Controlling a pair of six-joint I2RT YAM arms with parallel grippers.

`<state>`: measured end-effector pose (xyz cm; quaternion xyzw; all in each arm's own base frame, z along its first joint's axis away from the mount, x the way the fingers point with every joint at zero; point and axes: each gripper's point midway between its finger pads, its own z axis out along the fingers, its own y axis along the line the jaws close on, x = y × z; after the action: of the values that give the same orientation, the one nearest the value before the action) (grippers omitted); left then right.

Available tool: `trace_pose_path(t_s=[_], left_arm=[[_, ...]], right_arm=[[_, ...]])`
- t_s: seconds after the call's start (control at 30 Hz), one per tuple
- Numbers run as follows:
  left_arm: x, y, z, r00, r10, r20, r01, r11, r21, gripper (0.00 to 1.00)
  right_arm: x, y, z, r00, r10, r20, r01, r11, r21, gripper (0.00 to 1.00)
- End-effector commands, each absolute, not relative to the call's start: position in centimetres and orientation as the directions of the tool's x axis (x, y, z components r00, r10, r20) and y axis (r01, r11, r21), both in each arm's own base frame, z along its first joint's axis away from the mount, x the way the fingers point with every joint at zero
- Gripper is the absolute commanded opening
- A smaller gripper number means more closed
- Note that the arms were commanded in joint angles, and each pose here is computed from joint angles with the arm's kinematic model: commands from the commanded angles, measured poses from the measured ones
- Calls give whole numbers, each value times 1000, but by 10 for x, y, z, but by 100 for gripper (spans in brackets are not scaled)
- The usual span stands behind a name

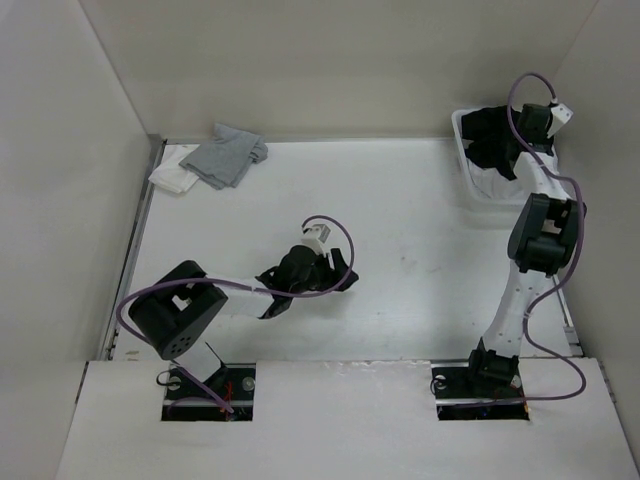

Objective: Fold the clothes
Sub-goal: Grab the tank top from the pile, then move the tank top to the center of the board

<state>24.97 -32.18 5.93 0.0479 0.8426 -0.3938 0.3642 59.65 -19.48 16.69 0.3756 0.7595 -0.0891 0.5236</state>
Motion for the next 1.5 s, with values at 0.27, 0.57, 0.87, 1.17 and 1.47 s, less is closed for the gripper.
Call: trace_pose_path(t_s=[0.27, 0.57, 0.87, 1.17, 1.47], left_arm=[[260, -329, 83, -693, -249, -677, 412, 633, -655, 56], [277, -283, 118, -629, -412, -659, 334, 621, -709, 54], [292, -199, 153, -466, -601, -649, 187, 650, -737, 54], [295, -150, 121, -450, -629, -634, 33, 697, -716, 54], [293, -158, 102, -503, -563, -656, 23, 750, -661, 50]], right_arm=[[538, -153, 378, 272, 411, -870, 432, 756, 492, 0], [309, 63, 552, 350, 570, -743, -212, 821, 530, 0], [194, 163, 598, 110, 718, -688, -623, 589, 515, 1], [394, 224, 357, -242, 622, -744, -348, 660, 665, 1], [551, 186, 305, -273, 629, -728, -175, 712, 680, 37]])
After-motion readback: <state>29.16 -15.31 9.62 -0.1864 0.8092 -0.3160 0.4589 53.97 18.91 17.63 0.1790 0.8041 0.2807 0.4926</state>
